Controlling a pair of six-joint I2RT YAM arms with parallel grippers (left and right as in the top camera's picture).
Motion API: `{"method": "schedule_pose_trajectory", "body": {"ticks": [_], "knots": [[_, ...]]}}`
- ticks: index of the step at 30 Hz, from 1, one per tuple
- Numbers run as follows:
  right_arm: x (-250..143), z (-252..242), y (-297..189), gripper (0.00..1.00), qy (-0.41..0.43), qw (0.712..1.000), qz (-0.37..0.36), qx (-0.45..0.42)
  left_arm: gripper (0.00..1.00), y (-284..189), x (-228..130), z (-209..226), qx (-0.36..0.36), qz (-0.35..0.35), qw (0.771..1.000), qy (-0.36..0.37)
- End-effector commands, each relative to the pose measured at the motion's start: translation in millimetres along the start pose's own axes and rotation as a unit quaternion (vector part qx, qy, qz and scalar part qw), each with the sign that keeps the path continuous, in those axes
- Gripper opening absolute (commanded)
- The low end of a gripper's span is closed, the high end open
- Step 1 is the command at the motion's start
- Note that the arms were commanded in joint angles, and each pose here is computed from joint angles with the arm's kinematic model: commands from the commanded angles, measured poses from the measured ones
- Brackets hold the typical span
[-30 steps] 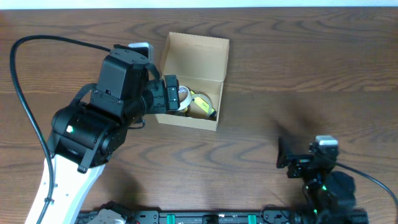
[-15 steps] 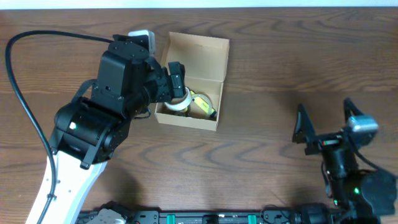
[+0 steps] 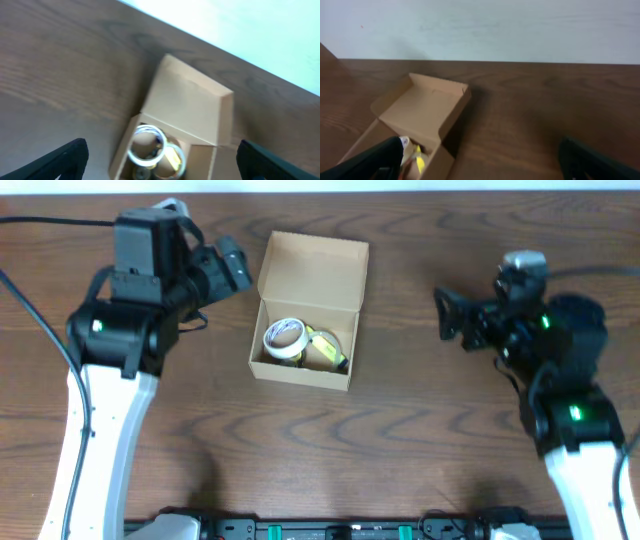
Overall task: Pack container
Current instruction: 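Raise both grippers to the box lid flaps on either side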
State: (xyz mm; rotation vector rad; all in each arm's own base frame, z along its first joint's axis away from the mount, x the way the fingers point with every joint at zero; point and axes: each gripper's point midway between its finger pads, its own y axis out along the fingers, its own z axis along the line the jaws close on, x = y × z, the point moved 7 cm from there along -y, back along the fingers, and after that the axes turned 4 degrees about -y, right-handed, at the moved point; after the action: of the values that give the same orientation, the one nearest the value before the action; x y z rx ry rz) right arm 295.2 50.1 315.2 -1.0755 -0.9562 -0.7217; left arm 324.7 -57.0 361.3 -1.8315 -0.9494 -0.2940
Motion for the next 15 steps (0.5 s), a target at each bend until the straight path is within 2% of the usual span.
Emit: {"method": "schedule_pose_trajectory", "body": {"ticks": [1,2,4,5,7,12,15], "knots": [[8.8,-6.3,32.5,0.65,0.019,0.999,0.029,0.017,0.91,23.1,13.7,16.3,-0.01,0.017,0.999,-0.033],[7.0,-9.3,43.0,0.55,0.023,0.999,0.041,0.016,0.82,32.4,19.3,22.1,-0.012,0.018,0.999,-0.042],[0.1,-14.6,61.1,0.43,0.032,0.997,0.064,0.014,0.68,48.3,26.4,30.9,-0.015,0.024,0.998,-0.054],[-4.8,-17.4,70.0,0.31,0.042,0.996,0.075,0.013,0.57,57.7,29.4,35.9,-0.014,0.028,0.998,-0.06],[-14.8,-22.2,83.4,0.03,0.067,0.993,0.094,0.009,0.42,74.4,32.5,43.8,-0.013,0.036,0.997,-0.068],[-33.4,-33.3,103.4,0.01,0.126,0.984,0.125,-0.003,0.07,114.2,33.0,57.9,0.002,0.053,0.995,-0.085],[-44.8,-36.1,119.0,0.01,0.164,0.976,0.141,0.015,0.06,145.6,30.3,67.0,0.011,0.064,0.993,-0.103]]}}
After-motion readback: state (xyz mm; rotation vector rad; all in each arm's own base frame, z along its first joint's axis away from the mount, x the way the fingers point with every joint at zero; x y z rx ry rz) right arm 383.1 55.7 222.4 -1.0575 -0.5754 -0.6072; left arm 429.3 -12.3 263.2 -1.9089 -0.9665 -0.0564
